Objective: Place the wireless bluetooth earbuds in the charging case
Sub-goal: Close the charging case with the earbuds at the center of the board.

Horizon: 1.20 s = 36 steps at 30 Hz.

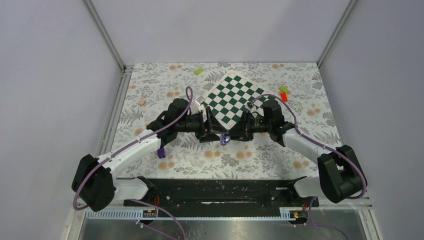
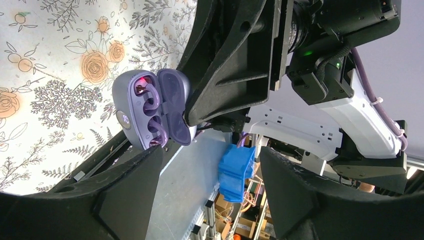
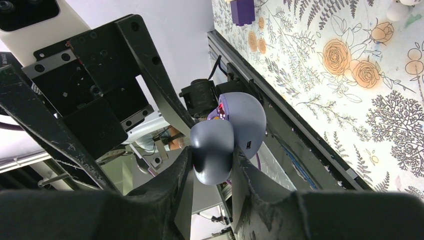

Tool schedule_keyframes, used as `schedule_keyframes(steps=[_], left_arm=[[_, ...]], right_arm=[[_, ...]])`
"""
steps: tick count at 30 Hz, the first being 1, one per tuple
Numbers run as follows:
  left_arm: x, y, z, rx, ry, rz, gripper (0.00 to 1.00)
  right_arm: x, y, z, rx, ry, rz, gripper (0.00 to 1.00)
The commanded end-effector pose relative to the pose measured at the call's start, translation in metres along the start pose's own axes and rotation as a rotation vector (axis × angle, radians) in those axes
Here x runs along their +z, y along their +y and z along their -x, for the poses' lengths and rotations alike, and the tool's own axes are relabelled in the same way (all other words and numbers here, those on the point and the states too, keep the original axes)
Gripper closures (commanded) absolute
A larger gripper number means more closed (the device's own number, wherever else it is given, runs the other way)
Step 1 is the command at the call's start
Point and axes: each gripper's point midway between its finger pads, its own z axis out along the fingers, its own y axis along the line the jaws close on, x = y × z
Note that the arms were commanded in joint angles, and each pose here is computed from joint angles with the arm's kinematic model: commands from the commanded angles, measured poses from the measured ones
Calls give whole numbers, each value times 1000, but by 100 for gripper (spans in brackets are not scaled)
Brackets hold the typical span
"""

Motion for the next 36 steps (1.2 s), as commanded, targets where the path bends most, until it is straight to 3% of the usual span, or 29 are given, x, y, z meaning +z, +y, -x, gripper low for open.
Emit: schedule_keyframes(steps=[1,8,12,16,23,29,36], left_arm=[[-12,-35,6,98,-24,-77,28],[-41,-48,29,165,-117,-36,28],[-44,-6,45,37,-178,63,28],[-28,43,35,-52,-102,180,32],[0,48,6,-4,59,231,33],[10,35,-4,29,106,182,33],[5,7,-2,83,77,60,32]], right_arm=[[-4,16,1,-57,-18,38,100],[-10,8,-12,-114,-1,26,100],[-17,23,-22,-169,-5,108,100],[-30,64,-27,-284,-42,277,100],[-48,118,-30,-403,-101,451,100],[-39,117,-24,-360,-86,471,100],[-30,98,-21,-254,-48,502,100]])
